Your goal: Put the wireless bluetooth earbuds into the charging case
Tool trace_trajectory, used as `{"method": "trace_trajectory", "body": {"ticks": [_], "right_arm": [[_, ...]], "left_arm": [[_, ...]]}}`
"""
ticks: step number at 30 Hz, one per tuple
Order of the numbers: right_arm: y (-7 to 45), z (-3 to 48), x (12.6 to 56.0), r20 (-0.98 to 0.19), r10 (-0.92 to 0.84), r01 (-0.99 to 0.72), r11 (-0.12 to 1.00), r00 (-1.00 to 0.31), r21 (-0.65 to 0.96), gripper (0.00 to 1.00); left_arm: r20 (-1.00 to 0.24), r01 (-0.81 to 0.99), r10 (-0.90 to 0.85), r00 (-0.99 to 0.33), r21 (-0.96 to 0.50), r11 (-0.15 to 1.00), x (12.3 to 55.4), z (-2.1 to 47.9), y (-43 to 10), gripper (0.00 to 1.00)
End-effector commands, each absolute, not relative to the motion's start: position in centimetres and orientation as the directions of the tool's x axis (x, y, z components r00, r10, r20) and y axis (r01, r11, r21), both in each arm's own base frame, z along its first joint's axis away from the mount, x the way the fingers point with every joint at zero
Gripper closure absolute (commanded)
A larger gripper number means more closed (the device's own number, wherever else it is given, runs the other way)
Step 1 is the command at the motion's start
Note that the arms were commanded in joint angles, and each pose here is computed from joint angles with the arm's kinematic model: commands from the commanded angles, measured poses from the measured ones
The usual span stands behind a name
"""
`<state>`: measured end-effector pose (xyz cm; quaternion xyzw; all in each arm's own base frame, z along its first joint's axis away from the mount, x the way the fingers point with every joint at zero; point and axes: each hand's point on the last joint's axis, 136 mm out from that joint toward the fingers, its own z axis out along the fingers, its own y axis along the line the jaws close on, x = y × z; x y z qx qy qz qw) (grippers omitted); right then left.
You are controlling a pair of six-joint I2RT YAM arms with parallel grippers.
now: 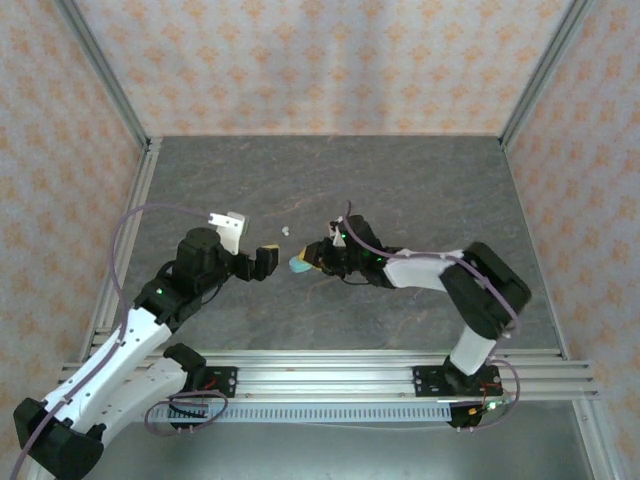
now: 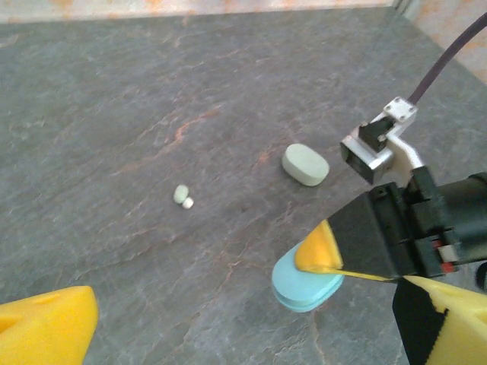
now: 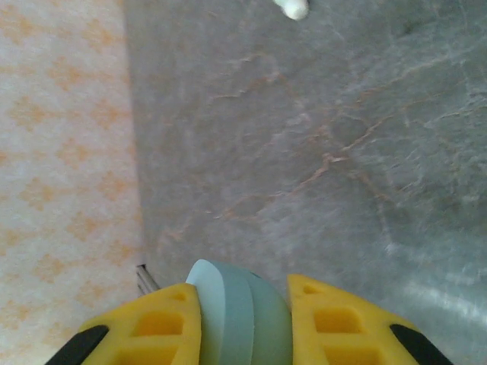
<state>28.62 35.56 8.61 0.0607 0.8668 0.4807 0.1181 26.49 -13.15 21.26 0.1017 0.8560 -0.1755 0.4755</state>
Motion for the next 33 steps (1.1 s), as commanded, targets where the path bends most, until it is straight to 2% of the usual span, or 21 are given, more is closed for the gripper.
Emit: {"method": "trace_trajectory", "body": {"ticks": [1, 6, 11, 16, 22, 27, 33], "right_arm": [[37.8, 11.1, 31.6, -0.247, 0.207, -0.140, 0.427, -0.947, 0.894, 0.87], [36.9, 7.5, 34.9, -0.239, 0.243, -0.105, 0.461, -0.940, 0.881, 0.87], [35.6, 5.1, 36.7, -0.219, 0.268, -0.061, 0.495, -0.938, 0.867, 0.79], [35.0, 4.5, 36.4, -0.219, 0.253, -0.051, 0.538, -0.942, 0.841, 0.60], [33.4, 5.0, 35.9, -0.255, 0.253, -0.049, 0.612, -0.933, 0.789, 0.41], [32.1, 6.4, 35.3, -0.284, 0.245, -0.053, 0.663, -0.927, 0.746, 0.40], [29.6, 9.1, 34.8, -0.355, 0.172, -0.088, 0.787, -0.919, 0.610, 0.40]], "left_arm": [[-0.836, 0.282, -0.021, -0.549, -0.209, 0.937, 26.9, 19.9, -12.2, 0.00], [-0.829, 0.271, -0.011, -0.558, -0.195, 0.943, 27.3, 19.0, -11.8, 0.00], [-0.823, 0.260, -0.009, -0.567, -0.189, 0.947, 27.8, 18.3, -11.6, 0.00], [-0.821, 0.259, -0.008, -0.570, -0.188, 0.947, 28.1, 18.1, -11.6, 0.00], [-0.820, 0.256, -0.009, -0.572, -0.189, 0.948, 28.4, 18.0, -11.6, 0.00], [-0.817, 0.263, -0.006, -0.577, -0.193, 0.945, 28.4, 17.9, -11.8, 0.00], [-0.807, 0.263, -0.007, -0.590, -0.201, 0.943, 28.6, 17.7, -12.0, 0.00]]}}
